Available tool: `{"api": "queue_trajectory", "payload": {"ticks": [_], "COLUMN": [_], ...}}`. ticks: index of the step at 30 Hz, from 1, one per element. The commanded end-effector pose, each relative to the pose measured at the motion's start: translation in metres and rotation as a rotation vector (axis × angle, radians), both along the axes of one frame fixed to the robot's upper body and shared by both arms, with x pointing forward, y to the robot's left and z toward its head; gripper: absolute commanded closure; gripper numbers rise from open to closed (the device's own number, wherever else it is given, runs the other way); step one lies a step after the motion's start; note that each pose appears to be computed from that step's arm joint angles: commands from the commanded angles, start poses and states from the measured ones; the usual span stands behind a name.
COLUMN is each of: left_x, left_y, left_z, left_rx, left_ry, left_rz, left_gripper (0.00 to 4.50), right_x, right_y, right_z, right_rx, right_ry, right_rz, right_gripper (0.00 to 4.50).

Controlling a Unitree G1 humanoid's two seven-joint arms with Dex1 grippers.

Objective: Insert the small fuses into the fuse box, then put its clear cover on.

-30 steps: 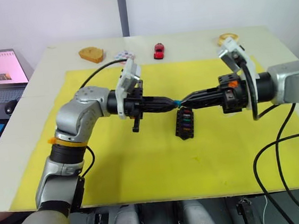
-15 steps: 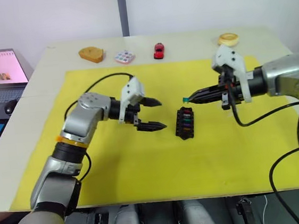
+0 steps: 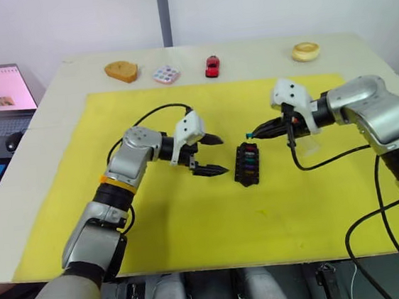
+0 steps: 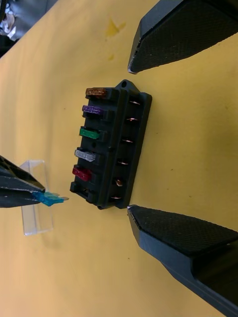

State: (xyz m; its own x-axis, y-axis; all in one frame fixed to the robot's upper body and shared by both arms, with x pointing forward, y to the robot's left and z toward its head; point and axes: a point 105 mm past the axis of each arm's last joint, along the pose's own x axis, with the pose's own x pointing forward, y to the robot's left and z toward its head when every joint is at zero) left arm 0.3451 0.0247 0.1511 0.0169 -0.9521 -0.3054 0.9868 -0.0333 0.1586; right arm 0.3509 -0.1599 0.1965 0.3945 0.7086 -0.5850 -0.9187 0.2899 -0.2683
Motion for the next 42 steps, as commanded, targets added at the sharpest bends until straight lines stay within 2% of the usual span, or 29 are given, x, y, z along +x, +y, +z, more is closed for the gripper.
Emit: {"api": "queue_trajectory", "payload": {"ticks": [1, 27, 42], "left_x": [-0.001, -0.001, 0.001], "left_y": [-0.006, -0.008, -0.005], "left_z": [0.01, 0.009, 0.009], "left_rx": [-0.003, -0.013, -0.012], "left_ry": [-0.054, -0.068, -0.07], "left_rz": [-0.035, -0.024, -0.011], "left_gripper": [0.03, 0.03, 0.03], "right_x": [0.002, 0.005, 0.013], "right_y": [-0.002, -0.006, -0.008], "right_z": [0.011, -0.01, -0.008], "right_rx": [0.02, 0.023, 0.042], "right_ry": [-0.053, -0.022, -0.033], "right_rz": [0.006, -0.004, -0.033], "right_gripper": [4.5, 4.5, 4.5]}}
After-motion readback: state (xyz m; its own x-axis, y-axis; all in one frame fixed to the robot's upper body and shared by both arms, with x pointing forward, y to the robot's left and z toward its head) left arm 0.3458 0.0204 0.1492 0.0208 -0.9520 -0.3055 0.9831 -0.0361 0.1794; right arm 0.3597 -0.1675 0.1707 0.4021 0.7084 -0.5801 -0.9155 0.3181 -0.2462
